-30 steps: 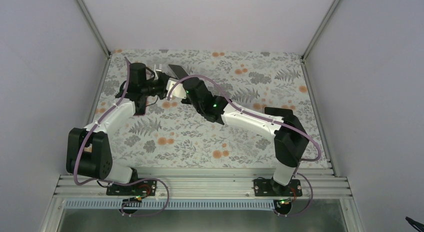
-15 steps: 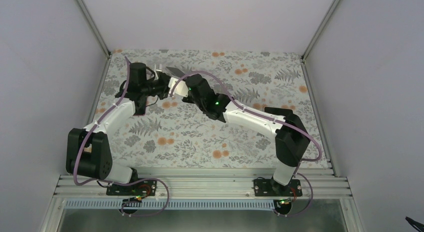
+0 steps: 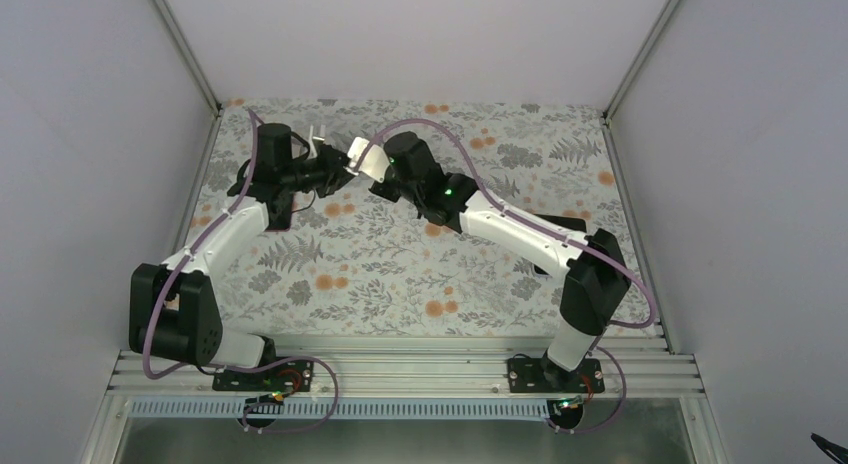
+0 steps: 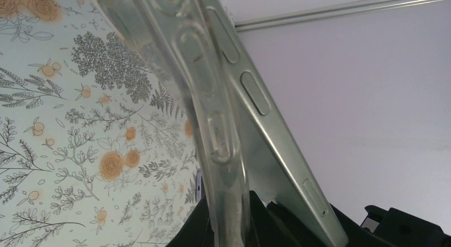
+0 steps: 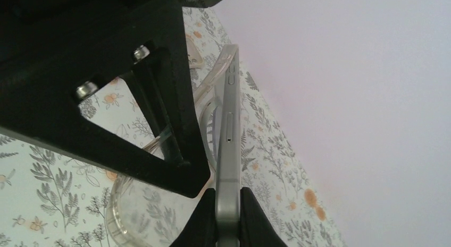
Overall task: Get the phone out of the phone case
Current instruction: Remove the phone case from the phone, then place the phone case at the center of the board.
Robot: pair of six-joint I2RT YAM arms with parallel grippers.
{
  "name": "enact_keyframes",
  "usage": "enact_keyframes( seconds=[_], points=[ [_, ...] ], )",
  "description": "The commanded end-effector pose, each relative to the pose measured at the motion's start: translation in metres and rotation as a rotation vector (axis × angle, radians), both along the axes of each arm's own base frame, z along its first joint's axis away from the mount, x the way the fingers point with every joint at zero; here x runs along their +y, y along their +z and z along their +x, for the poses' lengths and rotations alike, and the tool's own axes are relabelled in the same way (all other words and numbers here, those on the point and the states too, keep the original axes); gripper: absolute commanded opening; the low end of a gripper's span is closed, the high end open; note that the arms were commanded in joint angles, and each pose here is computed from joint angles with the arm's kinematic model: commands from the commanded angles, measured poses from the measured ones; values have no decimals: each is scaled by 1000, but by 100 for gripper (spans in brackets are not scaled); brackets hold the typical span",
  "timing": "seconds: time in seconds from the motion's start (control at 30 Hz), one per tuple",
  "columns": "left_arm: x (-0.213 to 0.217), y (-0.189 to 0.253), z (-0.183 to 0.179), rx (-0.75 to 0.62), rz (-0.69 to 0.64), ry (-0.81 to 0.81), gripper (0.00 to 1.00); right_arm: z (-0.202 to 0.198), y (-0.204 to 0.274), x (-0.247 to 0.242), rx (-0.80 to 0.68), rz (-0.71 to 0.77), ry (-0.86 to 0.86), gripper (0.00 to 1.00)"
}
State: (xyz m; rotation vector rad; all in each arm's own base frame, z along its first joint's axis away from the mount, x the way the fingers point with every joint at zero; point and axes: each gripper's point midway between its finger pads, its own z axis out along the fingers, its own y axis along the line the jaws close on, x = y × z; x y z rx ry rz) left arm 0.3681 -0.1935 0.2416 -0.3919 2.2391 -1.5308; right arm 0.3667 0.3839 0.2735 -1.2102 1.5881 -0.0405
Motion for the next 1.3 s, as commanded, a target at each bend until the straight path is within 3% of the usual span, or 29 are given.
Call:
enact_keyframes(
  seconds=[0.0, 0.77, 0.97, 1.13, 1.27],
  points=[
    [29, -33, 7, 72, 108, 108, 2, 22, 121, -54, -155, 262, -176, 4],
    [36, -57, -2, 94, 163, 123, 2, 63, 161, -125, -203, 393, -359, 4],
    [37, -39, 7, -81, 266, 63, 2, 58, 151, -134, -119, 408, -322, 4],
    [34, -23, 21, -290, 426, -93, 2, 50, 142, -149, -80, 409, -327, 4],
    [24, -3, 34, -447, 483, -234, 2, 49, 140, -156, -60, 421, -333, 4]
  ],
)
